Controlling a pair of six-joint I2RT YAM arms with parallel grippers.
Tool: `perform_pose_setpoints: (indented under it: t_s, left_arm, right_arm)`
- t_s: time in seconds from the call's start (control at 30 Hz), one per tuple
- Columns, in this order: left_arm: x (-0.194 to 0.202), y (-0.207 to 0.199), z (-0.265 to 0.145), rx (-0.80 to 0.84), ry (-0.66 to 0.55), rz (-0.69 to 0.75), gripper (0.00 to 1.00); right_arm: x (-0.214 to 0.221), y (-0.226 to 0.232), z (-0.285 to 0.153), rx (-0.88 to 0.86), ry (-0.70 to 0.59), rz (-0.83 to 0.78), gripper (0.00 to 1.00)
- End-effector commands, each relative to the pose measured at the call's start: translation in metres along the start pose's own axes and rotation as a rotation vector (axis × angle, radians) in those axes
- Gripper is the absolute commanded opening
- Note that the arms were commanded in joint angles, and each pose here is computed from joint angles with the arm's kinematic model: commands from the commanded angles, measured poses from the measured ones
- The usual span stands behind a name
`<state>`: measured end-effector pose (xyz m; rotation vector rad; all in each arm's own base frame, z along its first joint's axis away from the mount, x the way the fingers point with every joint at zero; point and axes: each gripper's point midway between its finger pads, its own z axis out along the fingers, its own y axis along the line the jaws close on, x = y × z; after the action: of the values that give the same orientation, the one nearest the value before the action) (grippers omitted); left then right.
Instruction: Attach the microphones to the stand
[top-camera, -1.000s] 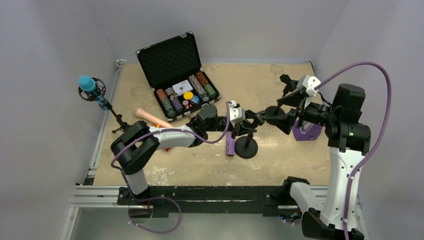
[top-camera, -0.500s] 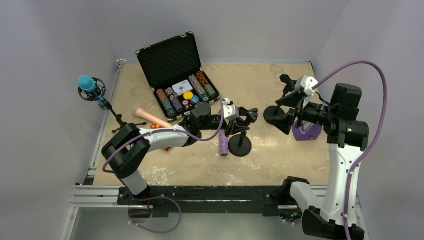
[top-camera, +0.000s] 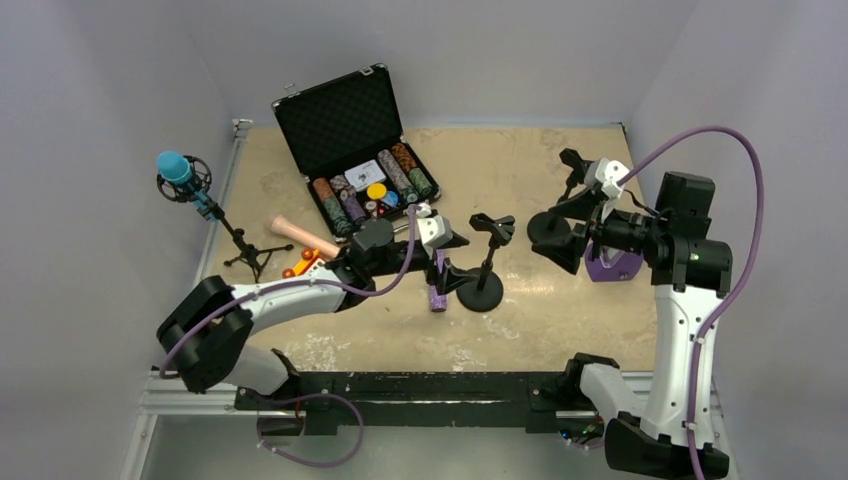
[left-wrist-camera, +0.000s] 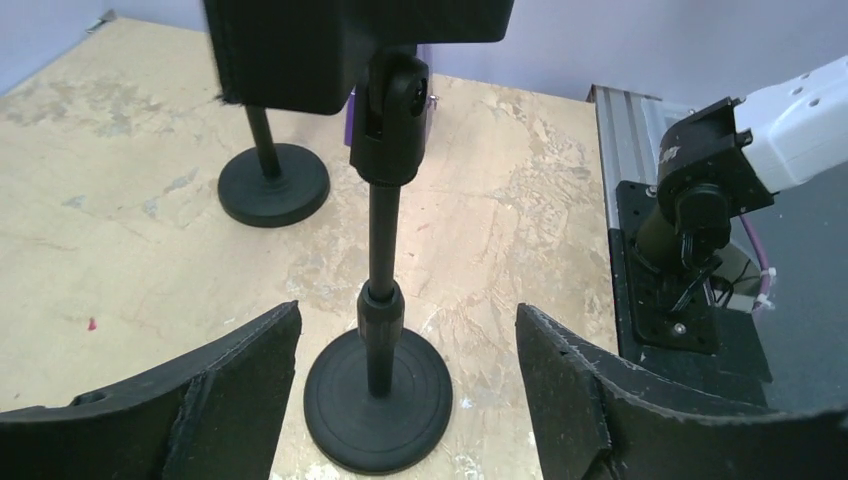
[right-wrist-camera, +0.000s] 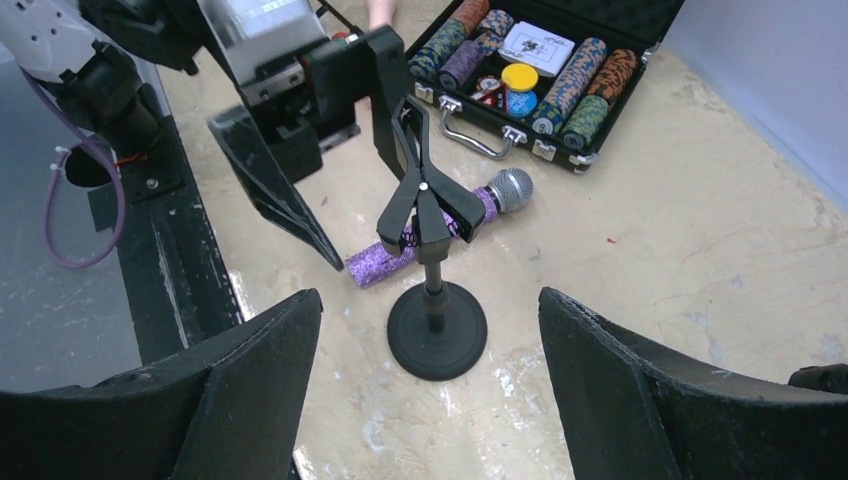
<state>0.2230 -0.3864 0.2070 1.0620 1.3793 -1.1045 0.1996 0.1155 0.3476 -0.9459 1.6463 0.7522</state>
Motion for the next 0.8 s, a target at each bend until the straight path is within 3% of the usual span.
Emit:
perform_pose_setpoints:
  t_s: [0.0, 0.2, 0.4, 0.57, 0.77]
  left_arm:
    - [-0.007, 0.007, -0.027, -0.129, -0.002, -0.033, 0.85]
    - [0.019, 0.032, -0.071, -0.446, 0.109, -0.246, 0.97]
    - [0.046, 0.057, -0.109, -0.803, 0.225, -0.510, 0.99]
    - [0.060, 0.057, -0.086, -0.827, 0.356, -0.683, 0.99]
    - [0.093, 0.068, -0.058, -0.873, 0.506, -0.771, 0.92]
  right_arm:
    - [0.005, 0.004, 0.001, -0.018, -0.005, -0.029, 0.82]
    - [0.019, 0.003, 0.003, -0.006, 0.000, -0.060, 0.83]
    - [0.033, -0.004, 0.005, 0.068, -0.007, -0.055, 0.83]
    - [0.047, -0.013, 0.005, 0.139, 0.004, -0.024, 0.83]
    - [0.053, -0.020, 0.004, 0.186, 0.014, -0.005, 0.83]
